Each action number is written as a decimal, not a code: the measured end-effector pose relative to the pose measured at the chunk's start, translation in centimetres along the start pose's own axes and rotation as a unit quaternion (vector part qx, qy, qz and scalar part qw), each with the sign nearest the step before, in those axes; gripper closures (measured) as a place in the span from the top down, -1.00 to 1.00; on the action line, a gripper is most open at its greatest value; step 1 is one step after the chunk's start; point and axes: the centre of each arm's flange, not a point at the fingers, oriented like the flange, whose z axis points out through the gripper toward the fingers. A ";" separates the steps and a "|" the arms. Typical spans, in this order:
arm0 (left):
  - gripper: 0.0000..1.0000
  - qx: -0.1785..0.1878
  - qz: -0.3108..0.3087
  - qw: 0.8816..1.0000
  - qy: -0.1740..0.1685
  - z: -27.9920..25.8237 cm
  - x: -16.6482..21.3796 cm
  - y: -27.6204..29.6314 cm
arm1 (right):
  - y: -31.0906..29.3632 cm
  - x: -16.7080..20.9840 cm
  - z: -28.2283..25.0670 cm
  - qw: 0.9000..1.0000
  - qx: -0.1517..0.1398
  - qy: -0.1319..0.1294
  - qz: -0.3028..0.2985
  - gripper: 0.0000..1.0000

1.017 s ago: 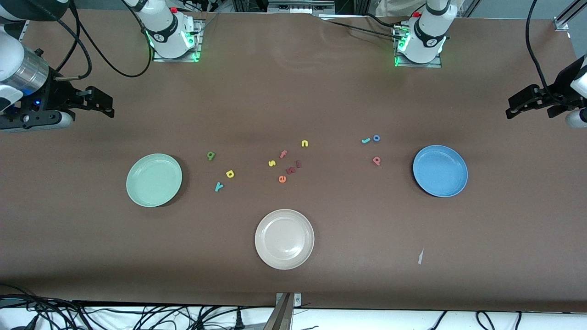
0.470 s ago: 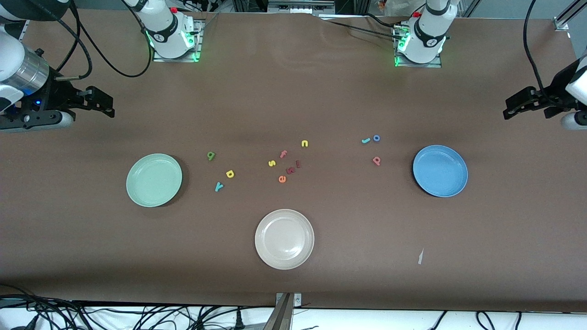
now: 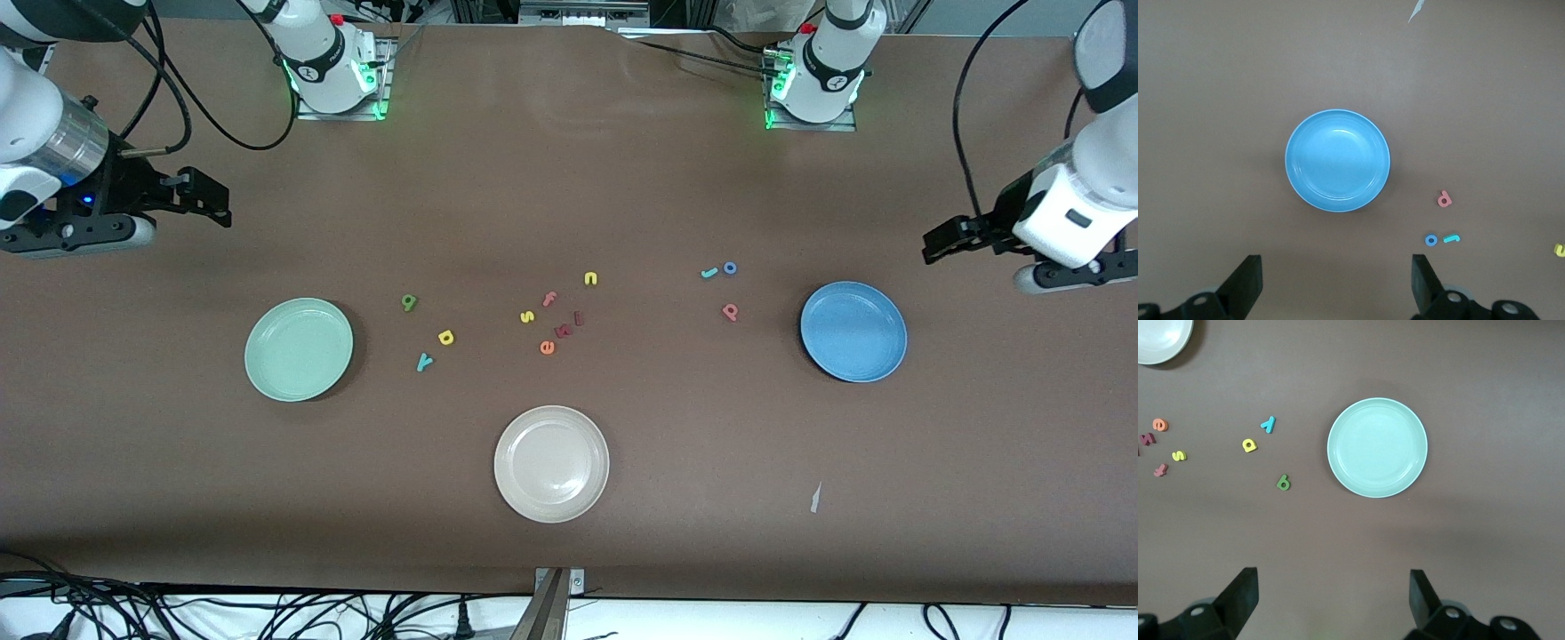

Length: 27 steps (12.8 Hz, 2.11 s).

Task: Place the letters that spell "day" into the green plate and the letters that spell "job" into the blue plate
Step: 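Reach the right gripper to the green b while the left gripper reaches the red d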

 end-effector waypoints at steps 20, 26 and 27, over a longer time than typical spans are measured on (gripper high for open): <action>0.95 -0.045 -0.185 0.981 0.034 22.0 -7.4 13.0 | -14.5 7.4 18.9 1.000 0.008 0.025 -0.011 1.00; 0.95 -0.065 -0.223 0.972 0.034 27.6 -7.3 14.8 | -13.7 4.8 27.8 0.996 0.016 0.046 0.074 1.00; 0.95 -0.062 -0.229 0.971 0.034 28.2 -7.6 15.4 | -13.6 4.3 28.9 0.994 0.017 0.046 0.094 1.00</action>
